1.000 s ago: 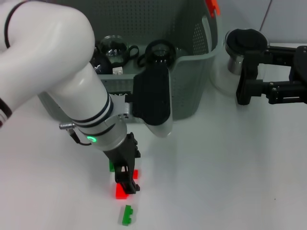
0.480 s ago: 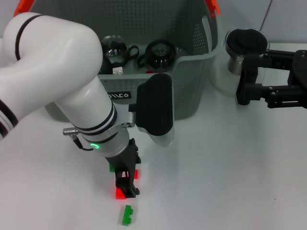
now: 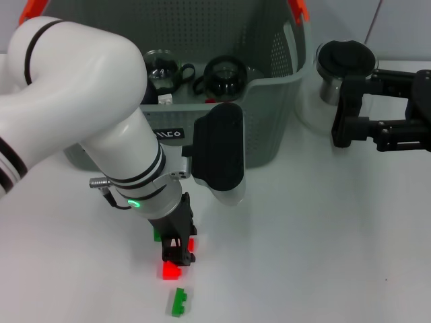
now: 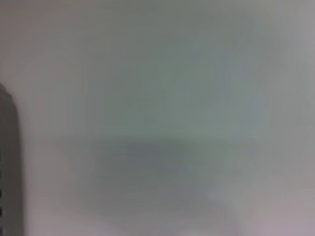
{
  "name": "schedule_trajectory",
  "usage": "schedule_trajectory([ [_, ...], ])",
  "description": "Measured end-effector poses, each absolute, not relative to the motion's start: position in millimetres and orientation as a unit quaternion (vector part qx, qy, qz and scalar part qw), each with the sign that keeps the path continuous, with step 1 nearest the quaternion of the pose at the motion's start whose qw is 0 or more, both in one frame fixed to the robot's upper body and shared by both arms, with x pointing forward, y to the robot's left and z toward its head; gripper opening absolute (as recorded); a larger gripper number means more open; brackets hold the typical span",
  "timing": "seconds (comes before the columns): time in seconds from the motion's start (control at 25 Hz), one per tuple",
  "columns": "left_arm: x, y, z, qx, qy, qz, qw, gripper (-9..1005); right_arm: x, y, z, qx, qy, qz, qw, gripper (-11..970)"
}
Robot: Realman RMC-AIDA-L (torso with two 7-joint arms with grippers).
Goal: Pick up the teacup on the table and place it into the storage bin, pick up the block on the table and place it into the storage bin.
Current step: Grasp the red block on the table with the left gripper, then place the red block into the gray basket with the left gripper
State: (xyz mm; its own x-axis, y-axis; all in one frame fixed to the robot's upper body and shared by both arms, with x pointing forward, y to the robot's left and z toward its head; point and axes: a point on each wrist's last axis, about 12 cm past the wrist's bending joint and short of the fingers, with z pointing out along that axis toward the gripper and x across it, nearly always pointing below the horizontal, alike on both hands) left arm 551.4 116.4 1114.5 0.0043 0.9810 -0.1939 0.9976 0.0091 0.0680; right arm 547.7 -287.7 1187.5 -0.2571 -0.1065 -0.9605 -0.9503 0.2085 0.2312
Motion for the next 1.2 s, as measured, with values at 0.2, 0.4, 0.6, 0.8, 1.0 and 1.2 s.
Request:
schedule_trajectory([
  [0.2,552.9,117.0,1111.7,0.703,0.704,-0.037,0.091,477,547.6,-288.9,1187.3,-0.414,0.635,0.472,0.450,880],
  [0.4,552.8,116.1,1110.9,0.706,0.702,-0.033,0.089,440,547.5,-289.3,1186.6,-0.412,0.635,0.473,0.452,879],
  [0.6,552.1,114.1,1110.4,0.711,0.697,-0.029,0.088,428,547.8,-289.5,1186.6,-0.412,0.635,0.472,0.452,880],
  [0.8,552.7,112.4,1111.3,0.715,0.694,-0.025,0.087,322,547.9,-290.9,1186.7,-0.409,0.636,0.470,0.455,879],
  [1.0,554.6,111.9,1115.2,0.715,0.694,-0.026,0.086,216,548.0,-292.3,1187.0,-0.408,0.636,0.469,0.457,879],
  [1.2,554.8,112.0,1116.6,0.716,0.693,-0.025,0.081,201,547.9,-293.3,1186.8,-0.408,0.636,0.467,0.459,878],
])
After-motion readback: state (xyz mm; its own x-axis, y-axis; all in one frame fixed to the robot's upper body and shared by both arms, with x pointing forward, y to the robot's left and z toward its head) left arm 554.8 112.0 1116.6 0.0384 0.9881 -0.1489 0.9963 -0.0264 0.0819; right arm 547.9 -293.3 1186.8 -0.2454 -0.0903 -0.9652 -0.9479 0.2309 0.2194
